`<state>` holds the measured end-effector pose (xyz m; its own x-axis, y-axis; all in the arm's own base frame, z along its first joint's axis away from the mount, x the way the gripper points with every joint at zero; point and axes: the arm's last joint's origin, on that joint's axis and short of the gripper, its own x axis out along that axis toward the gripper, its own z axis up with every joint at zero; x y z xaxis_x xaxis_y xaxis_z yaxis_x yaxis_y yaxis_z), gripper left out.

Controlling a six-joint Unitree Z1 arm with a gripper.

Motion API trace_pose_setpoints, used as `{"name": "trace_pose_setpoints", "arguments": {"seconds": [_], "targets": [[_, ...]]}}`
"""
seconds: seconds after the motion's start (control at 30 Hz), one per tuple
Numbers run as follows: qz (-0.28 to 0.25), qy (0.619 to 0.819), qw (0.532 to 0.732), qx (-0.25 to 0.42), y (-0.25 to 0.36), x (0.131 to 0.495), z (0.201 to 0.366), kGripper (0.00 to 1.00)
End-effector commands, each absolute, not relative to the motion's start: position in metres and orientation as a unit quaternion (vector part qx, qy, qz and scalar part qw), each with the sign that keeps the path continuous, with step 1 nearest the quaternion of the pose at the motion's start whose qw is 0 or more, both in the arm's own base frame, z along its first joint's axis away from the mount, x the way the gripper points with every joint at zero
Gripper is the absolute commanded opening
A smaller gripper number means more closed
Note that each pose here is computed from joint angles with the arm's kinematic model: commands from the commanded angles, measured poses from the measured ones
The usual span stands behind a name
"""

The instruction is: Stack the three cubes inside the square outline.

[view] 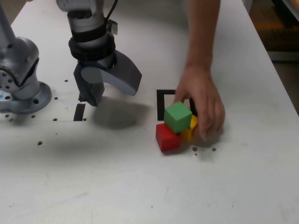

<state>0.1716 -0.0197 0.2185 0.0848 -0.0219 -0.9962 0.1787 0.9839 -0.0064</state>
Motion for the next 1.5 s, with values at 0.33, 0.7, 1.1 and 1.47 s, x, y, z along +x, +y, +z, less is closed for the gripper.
{"name": "trace_pose_setpoints", "arguments": {"seconds": [0.33, 0.7, 1.1, 1.47], "targets": [[-0.072, 0.674, 0.733, 0.057, -0.019, 0.164, 0.215, 0.99], [-0.086, 0.650, 0.750, 0.088, -0.019, 0.170, 0.231, 0.99], [-0.157, 0.614, 0.754, 0.170, -0.032, 0.225, 0.286, 0.99], [-0.191, 0.594, 0.754, 0.206, -0.052, 0.257, 0.300, 0.99]]}}
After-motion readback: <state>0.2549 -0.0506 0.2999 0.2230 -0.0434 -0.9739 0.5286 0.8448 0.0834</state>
